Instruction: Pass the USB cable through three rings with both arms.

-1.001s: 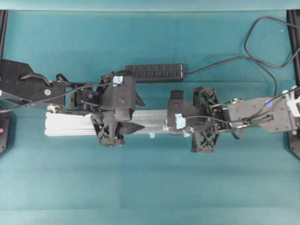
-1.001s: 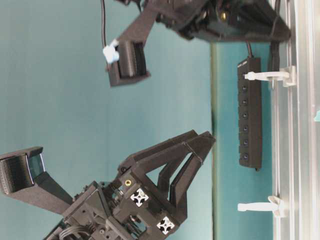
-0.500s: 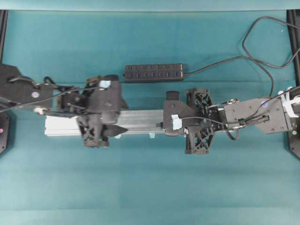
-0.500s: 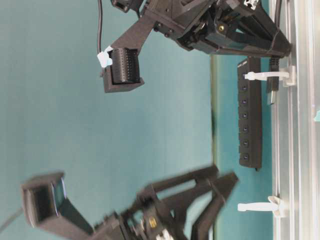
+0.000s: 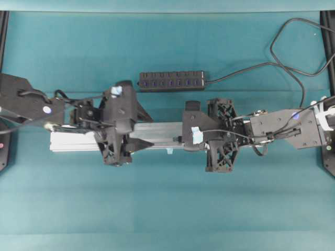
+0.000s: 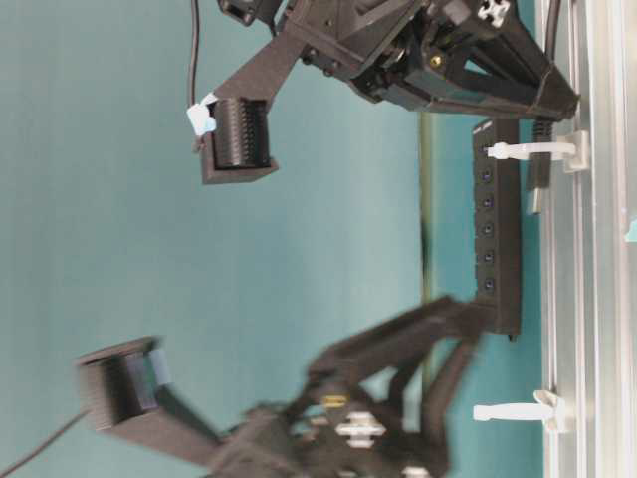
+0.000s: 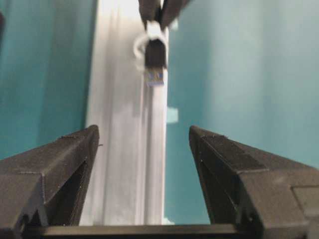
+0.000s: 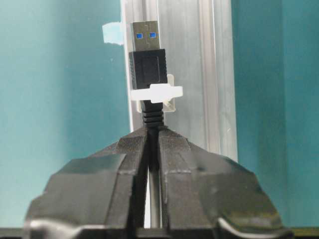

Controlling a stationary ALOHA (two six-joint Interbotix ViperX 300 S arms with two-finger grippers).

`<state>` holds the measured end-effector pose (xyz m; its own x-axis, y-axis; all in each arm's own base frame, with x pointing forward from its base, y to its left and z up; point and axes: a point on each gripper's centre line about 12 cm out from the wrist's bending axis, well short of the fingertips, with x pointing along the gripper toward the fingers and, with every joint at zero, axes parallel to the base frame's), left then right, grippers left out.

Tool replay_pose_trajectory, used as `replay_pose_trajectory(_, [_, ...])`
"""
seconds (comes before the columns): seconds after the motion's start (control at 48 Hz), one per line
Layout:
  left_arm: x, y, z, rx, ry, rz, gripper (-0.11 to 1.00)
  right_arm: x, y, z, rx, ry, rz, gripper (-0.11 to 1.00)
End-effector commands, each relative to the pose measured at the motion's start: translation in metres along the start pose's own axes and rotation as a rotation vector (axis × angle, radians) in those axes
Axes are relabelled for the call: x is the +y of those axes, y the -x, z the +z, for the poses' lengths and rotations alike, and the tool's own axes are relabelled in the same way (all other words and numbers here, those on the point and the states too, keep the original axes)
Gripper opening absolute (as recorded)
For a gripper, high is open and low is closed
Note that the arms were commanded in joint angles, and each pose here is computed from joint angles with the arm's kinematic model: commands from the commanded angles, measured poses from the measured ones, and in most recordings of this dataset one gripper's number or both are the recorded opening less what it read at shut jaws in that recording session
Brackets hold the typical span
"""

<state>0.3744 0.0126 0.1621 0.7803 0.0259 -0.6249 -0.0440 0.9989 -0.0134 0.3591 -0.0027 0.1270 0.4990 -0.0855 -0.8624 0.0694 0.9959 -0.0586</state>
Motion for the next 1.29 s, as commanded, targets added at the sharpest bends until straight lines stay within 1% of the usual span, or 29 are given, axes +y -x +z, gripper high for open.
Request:
replay_pose_trajectory(0.0, [-0.001,-0.005,0.006,-0.021,-0.006,-0.003,0.77,-0.002,0.008,0.011,-0.058,-0.036,0.008,-0.08])
replay_pose_trajectory(0.208, [-0.001,-0.009,0.013,-0.055,-0.012,-0.003,0.77,-0.001,0.010,0.018,-0.111,-0.045,0.024,-0.08])
replay_pose_trajectory(0.438, [0.003,-0.019,0.018,-0.077,-0.005,0.004,0.77,-0.001,0.010,0.017,-0.103,-0.045,0.021,-0.08])
replay_pose_trajectory(0.688, [0.001,-0.030,0.022,-0.074,-0.006,0.001,0.76,-0.001,0.010,0.017,-0.104,-0.045,0.022,-0.08])
replay_pose_trajectory(0.855, [0.001,-0.037,0.025,-0.080,0.000,-0.001,0.77,-0.001,0.010,0.017,-0.103,-0.045,0.022,-0.08])
replay_pose_trajectory(0.938, [0.000,-0.041,0.022,-0.072,-0.002,-0.002,0.76,-0.001,0.010,0.017,-0.106,-0.045,0.023,-0.08])
replay_pose_trajectory(1.042, [0.000,-0.047,0.011,-0.055,-0.001,-0.003,0.77,0.000,0.010,0.019,-0.111,-0.045,0.024,-0.08])
replay_pose_trajectory(1.126, [-0.001,-0.050,0.008,-0.064,-0.002,-0.005,0.77,0.000,0.010,0.019,-0.110,-0.045,0.024,-0.08])
replay_pose_trajectory(1.272, [-0.001,-0.051,0.017,-0.124,0.000,-0.006,0.77,0.000,0.010,0.019,-0.111,-0.046,0.025,-0.08])
